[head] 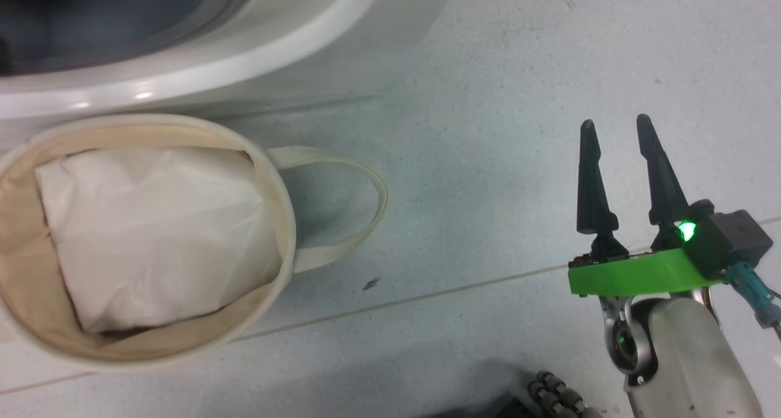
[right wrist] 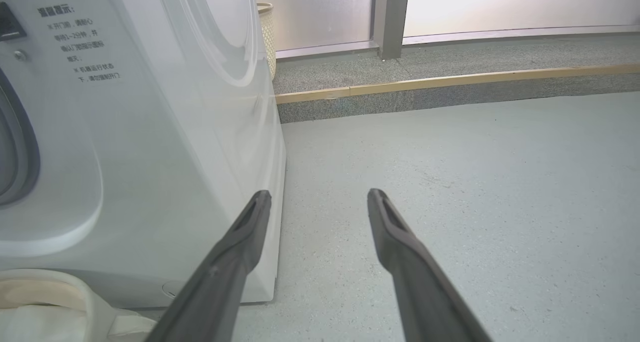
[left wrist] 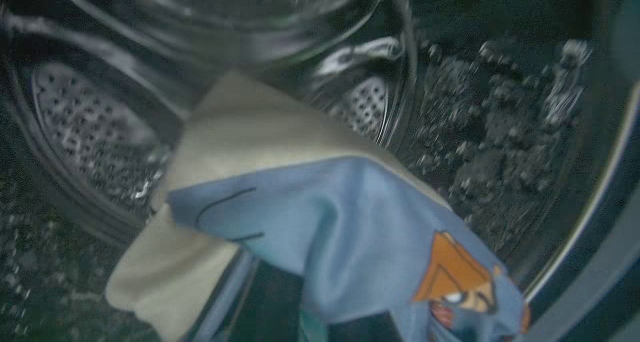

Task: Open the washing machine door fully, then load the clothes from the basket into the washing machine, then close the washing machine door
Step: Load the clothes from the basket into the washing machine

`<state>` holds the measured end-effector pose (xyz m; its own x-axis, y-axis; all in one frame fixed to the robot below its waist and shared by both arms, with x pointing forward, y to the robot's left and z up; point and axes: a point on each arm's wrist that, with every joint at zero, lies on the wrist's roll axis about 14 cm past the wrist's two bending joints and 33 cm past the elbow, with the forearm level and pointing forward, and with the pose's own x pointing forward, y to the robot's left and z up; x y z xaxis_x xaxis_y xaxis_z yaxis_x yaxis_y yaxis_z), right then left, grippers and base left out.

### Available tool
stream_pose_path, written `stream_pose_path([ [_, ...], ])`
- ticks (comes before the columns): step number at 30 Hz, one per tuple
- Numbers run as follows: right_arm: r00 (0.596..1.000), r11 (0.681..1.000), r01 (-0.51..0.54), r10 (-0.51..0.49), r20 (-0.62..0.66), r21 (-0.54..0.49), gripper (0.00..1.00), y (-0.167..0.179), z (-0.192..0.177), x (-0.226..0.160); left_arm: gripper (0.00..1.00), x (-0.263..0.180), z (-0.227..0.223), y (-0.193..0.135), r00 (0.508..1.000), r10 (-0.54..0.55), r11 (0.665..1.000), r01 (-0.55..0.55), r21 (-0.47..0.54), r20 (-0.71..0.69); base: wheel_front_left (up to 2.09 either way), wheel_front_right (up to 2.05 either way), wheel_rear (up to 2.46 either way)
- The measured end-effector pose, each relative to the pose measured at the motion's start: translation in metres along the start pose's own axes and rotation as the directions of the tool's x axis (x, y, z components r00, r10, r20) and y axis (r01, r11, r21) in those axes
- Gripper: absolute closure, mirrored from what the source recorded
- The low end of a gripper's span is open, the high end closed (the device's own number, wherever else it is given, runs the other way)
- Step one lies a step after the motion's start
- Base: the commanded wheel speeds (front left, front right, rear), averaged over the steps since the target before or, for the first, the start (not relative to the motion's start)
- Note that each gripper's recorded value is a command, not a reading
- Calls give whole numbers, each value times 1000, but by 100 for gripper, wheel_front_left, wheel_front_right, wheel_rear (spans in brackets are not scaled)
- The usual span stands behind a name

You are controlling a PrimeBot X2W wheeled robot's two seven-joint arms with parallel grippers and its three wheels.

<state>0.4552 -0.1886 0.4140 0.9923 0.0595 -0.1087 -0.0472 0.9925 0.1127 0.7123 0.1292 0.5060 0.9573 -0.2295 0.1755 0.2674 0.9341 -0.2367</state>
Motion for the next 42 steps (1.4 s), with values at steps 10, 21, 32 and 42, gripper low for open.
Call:
stream_pose_path([
  [10,1000,1000,-14,14,-19,1,0,5,-8,2,100,-41,-88,19,970,76,997,-74,18,-232,0,0,0],
  [21,1000,1000,-4,4,-7,-11,0,2,-1,-2,100,-43,-111,18,926,88,995,-67,69,-366,0,0,0],
  [32,999,999,36,-37,-28,-31,0,-12,-6,-8,100,-13,-120,13,922,71,996,-45,76,-381,0,0,0],
  [42,998,999,46,-47,-45,-27,0,-16,-15,-6,100,-12,-137,49,878,194,981,-168,99,-438,5,5,5],
])
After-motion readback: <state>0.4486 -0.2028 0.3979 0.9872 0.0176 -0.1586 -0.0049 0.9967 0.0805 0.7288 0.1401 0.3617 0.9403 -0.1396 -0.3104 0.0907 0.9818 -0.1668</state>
